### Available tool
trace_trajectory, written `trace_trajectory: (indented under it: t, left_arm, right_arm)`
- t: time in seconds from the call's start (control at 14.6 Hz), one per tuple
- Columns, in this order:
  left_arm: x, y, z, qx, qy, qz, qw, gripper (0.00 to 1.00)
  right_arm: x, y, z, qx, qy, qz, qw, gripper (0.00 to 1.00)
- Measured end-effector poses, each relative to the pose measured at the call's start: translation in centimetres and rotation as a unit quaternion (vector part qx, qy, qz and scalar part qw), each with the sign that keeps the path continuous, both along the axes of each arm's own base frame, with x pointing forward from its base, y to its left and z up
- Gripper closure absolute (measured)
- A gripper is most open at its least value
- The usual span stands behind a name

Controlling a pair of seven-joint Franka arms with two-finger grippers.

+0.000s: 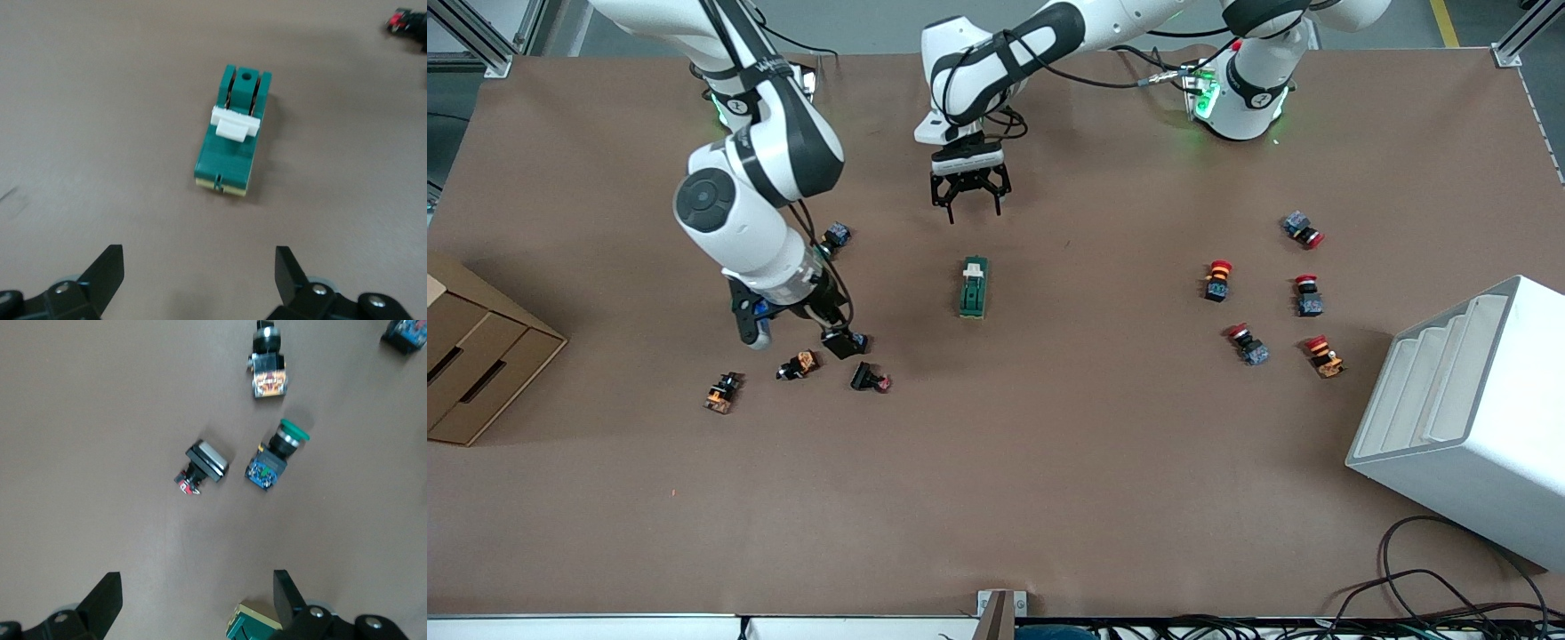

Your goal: Close load switch with both arms

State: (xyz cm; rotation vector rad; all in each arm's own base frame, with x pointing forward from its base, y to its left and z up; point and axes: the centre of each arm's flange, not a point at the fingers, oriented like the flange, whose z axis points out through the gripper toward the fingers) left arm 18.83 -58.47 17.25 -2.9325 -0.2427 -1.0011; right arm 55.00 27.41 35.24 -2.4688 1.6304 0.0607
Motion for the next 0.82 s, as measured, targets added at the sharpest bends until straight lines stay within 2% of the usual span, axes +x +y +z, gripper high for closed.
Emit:
trace_trajectory:
  t: [0.27,0.55,0.82]
  left_arm:
    - [0.2,1.4,-3.8,-0.011,-0.076,-0.024,0.997,0.0]
    - [0.7,1.5,-4.5,-0.013,-0.097,-0.034,0.995,0.0]
    - [1.3,1.9,-6.0,-0.023,-0.129,-0.048,0.99,0.0]
  right_arm:
    - [-1.9,4.6,-2.1,0.001,0.002,-0.001,1.0,0.0]
    - [-4.0,8.1,-4.3,-0.003,0.014,-0.003,1.0,0.0]
    - [-5.4,10.5,-5.9,-0.002,0.017,-0.018,1.0,0.0]
